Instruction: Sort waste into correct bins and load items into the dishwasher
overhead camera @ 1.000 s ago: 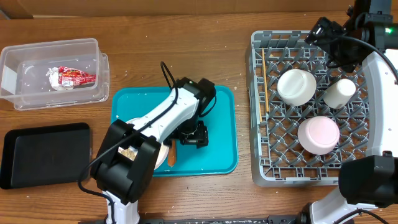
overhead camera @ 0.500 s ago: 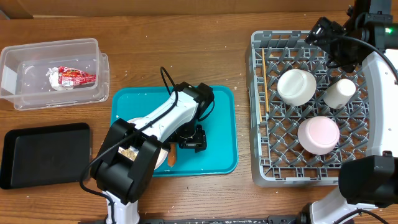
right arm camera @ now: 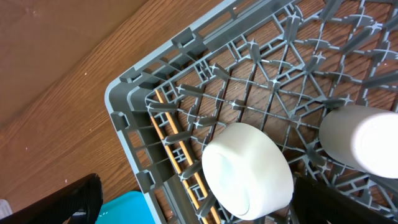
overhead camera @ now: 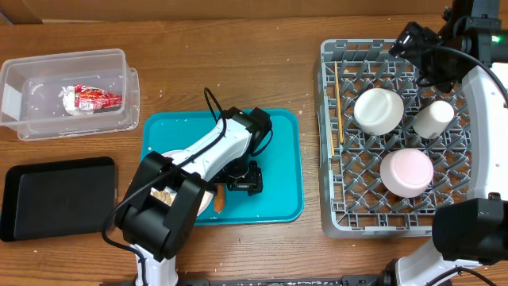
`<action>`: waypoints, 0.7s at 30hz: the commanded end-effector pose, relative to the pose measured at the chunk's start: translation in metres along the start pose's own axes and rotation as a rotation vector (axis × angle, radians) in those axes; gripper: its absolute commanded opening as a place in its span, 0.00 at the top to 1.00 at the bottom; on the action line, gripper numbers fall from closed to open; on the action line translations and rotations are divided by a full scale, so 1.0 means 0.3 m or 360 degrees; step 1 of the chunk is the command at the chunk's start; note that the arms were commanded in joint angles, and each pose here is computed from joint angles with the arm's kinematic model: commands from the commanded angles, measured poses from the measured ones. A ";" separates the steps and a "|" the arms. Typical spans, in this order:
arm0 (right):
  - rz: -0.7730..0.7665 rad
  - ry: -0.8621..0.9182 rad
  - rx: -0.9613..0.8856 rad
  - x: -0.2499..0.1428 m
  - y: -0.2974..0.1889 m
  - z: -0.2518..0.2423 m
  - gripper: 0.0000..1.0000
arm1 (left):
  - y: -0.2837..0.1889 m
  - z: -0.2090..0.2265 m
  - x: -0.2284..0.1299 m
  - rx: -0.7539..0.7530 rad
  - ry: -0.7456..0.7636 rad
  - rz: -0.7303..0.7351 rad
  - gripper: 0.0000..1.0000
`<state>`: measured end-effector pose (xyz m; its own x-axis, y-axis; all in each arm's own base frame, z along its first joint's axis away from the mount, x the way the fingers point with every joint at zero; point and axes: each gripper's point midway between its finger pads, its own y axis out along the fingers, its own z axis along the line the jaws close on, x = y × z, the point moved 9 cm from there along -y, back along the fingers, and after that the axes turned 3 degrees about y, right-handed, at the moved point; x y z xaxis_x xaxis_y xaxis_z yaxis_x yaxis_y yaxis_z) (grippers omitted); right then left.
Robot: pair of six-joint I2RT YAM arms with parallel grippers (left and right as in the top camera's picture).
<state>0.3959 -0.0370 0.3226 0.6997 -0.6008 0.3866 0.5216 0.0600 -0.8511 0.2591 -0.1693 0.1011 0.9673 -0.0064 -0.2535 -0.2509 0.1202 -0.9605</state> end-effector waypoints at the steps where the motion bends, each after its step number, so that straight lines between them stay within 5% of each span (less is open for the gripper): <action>1: -0.0014 0.0001 0.0017 0.004 -0.009 0.004 0.00 | 0.005 -0.057 -0.010 -0.0190 0.0108 0.0015 0.14; 21: -0.0014 0.0001 0.0017 0.004 -0.009 0.004 0.00 | -0.152 -0.159 0.042 -0.0317 0.0318 -0.0236 0.13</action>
<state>0.3959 -0.0370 0.3226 0.6999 -0.6005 0.3867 0.5216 0.0600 -0.8511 0.2786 -0.2209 0.1292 0.9774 -0.1752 -0.1183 -0.1369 -0.0981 -0.9857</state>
